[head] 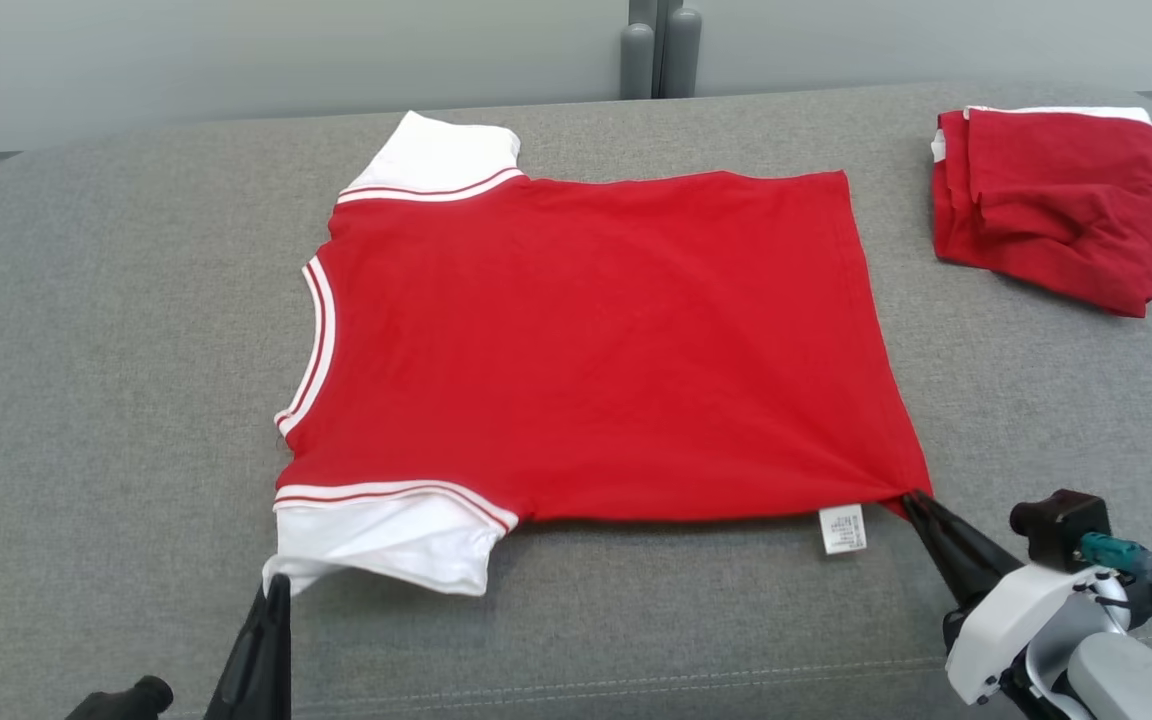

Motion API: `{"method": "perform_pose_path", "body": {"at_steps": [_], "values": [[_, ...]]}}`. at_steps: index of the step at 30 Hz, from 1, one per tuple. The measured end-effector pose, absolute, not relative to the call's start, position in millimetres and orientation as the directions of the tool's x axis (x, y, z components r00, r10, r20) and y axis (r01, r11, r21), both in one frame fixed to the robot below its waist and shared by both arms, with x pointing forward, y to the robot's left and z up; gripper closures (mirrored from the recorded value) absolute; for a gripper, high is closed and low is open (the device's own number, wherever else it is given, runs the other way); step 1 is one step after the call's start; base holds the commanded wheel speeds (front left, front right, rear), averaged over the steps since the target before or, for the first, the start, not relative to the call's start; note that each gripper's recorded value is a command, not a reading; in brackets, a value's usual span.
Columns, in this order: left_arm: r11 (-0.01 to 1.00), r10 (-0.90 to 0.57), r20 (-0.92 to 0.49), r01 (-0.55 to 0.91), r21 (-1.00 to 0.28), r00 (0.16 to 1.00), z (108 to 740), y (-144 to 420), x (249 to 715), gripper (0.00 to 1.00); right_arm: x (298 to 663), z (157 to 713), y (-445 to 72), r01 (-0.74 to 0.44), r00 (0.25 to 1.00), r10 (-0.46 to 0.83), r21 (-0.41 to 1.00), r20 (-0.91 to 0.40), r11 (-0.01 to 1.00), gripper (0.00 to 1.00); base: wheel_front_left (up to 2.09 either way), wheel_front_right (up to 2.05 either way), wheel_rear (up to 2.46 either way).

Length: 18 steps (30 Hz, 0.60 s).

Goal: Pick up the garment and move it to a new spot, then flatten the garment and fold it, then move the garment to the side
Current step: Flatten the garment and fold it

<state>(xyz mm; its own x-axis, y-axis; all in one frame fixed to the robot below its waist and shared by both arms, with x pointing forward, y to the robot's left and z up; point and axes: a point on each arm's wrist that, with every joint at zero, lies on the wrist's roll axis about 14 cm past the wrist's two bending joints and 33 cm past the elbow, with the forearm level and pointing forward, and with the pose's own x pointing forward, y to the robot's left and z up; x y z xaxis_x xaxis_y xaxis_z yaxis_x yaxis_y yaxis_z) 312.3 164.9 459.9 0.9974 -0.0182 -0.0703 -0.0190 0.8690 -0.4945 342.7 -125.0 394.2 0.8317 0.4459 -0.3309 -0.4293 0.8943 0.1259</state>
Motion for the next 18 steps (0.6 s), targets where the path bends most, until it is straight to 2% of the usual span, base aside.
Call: {"method": "perform_pose_path", "body": {"at_steps": [5,7,8,9,11,12,13,14,15,16,17,18], "values": [[0.875,-0.080,-0.140,0.002,-0.484,0.987,438.8,146.1,304.6,1.00,334.3,388.5,-119.2,-0.450,0.818,0.459,0.111,-0.347,0.886,1.00,0.00,0.00,0.00],[0.885,-0.102,-0.167,0.013,-0.465,0.981,430.6,140.7,301.2,1.00,331.3,386.2,-117.6,-0.454,0.814,0.461,0.108,-0.354,0.884,0.85,0.00,0.00,0.00],[0.885,-0.102,-0.167,0.013,-0.465,0.981,430.6,140.7,301.2,1.00,331.3,386.2,-117.6,-0.454,0.814,0.461,0.108,-0.354,0.884,0.78,0.00,0.00,0.00],[0.886,-0.117,-0.192,0.015,-0.463,0.974,423.1,136.3,297.8,1.00,330.3,385.1,-117.5,-0.448,0.815,0.457,0.113,-0.356,0.887,0.58,0.00,0.00,0.00],[0.890,-0.119,-0.217,0.008,-0.455,0.969,415.7,137.1,294.7,1.00,329.2,383.7,-118.4,-0.448,0.814,0.455,0.107,-0.361,0.887,0.10,0.00,0.00,0.00],[0.894,-0.119,-0.223,0.006,-0.449,0.968,413.9,138.1,294.0,1.00,328.8,382.9,-119.1,-0.449,0.814,0.454,0.104,-0.364,0.888,0.00,0.00,0.00,0.00],[0.896,-0.112,-0.234,-0.003,-0.444,0.966,410.6,140.8,292.9,1.00,327.6,381.3,-120.1,-0.460,0.810,0.455,0.081,-0.371,0.884,0.00,0.00,0.00,0.00],[0.897,-0.108,-0.238,-0.008,-0.442,0.965,409.4,142.1,292.7,0.93,327.4,380.6,-121.8,-0.458,0.812,0.449,0.069,-0.374,0.886,0.00,0.00,0.00,0.00],[0.898,-0.106,-0.242,-0.012,-0.441,0.964,408.1,143.0,292.2,0.73,327.4,380.0,-123.6,-0.457,0.813,0.443,0.058,-0.377,0.888,0.00,0.00,0.00,0.00],[0.898,-0.102,-0.246,-0.017,-0.440,0.964,407.1,144.2,292.0,0.58,327.5,379.7,-125.6,-0.455,0.815,0.437,0.048,-0.379,0.889,0.00,0.00,0.00,0.00],[0.898,-0.096,-0.249,-0.023,-0.439,0.964,406.2,146.0,291.9,0.51,327.6,379.7,-127.4,-0.452,0.817,0.434,0.045,-0.380,0.891,0.00,0.00,0.00,0.00],[0.899,-0.092,-0.254,-0.029,-0.437,0.963,404.5,147.6,291.4,0.25,327.4,379.4,-128.6,-0.452,0.817,0.432,0.040,-0.382,0.891,0.00,0.00,0.00,0.00]]}}
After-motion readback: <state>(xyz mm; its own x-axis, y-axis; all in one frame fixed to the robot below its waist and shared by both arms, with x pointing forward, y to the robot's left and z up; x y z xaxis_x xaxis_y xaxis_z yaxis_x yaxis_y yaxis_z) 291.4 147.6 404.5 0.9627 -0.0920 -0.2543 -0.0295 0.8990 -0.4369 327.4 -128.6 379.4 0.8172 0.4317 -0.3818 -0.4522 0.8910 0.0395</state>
